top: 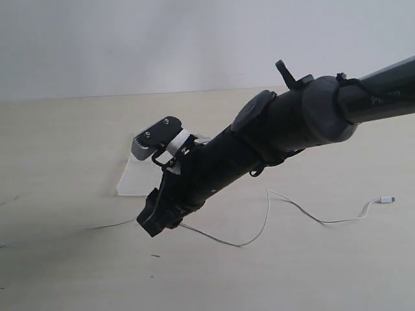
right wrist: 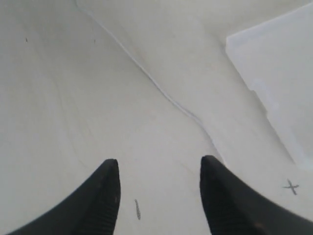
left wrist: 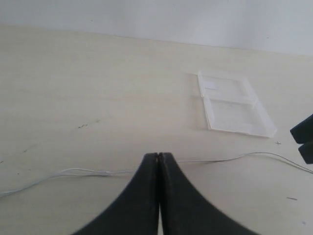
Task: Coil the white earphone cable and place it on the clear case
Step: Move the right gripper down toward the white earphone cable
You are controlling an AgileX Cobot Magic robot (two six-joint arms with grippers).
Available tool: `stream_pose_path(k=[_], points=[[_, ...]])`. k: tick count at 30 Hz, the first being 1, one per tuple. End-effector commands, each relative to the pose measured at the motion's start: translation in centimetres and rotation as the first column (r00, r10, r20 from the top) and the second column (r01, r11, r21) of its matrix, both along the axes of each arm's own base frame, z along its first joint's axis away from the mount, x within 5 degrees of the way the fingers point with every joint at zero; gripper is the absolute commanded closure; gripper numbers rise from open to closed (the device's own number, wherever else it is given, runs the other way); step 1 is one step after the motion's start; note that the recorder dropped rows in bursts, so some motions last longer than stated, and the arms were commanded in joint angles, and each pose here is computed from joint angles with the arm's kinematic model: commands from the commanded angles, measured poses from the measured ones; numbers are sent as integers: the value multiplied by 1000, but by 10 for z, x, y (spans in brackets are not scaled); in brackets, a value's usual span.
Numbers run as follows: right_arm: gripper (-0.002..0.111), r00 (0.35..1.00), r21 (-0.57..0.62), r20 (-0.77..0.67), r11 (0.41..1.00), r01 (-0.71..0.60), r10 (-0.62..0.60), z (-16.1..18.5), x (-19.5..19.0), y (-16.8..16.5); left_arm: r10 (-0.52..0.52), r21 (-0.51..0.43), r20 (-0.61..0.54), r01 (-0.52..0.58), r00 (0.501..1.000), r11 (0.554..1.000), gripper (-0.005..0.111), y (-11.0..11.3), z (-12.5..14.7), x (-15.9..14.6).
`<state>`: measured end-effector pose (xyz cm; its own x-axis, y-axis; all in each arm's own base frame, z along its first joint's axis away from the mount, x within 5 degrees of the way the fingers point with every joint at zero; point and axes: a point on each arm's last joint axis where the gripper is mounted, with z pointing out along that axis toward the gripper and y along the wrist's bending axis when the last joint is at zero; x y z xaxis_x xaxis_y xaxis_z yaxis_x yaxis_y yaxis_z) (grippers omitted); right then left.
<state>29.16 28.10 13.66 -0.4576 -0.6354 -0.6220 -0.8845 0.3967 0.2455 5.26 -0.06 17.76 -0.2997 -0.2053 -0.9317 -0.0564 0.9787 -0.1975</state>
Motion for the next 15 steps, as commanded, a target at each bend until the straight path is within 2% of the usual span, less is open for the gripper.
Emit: stream_pose_path(k=[1,10,15], points=[[58,1000,-32,14,999,-17,18,-6,2,0,1,4,11,-1,1000,1000,107,0,1,0],[58,998,-53,16,997,55,-54,-24,10,1,1,4,11,-1,1000,1000,107,0,1,0],[58,997,-30,45,998,56,-54,-18,18,7,1,4,11,-1,1000,1000,107,0,1,0]])
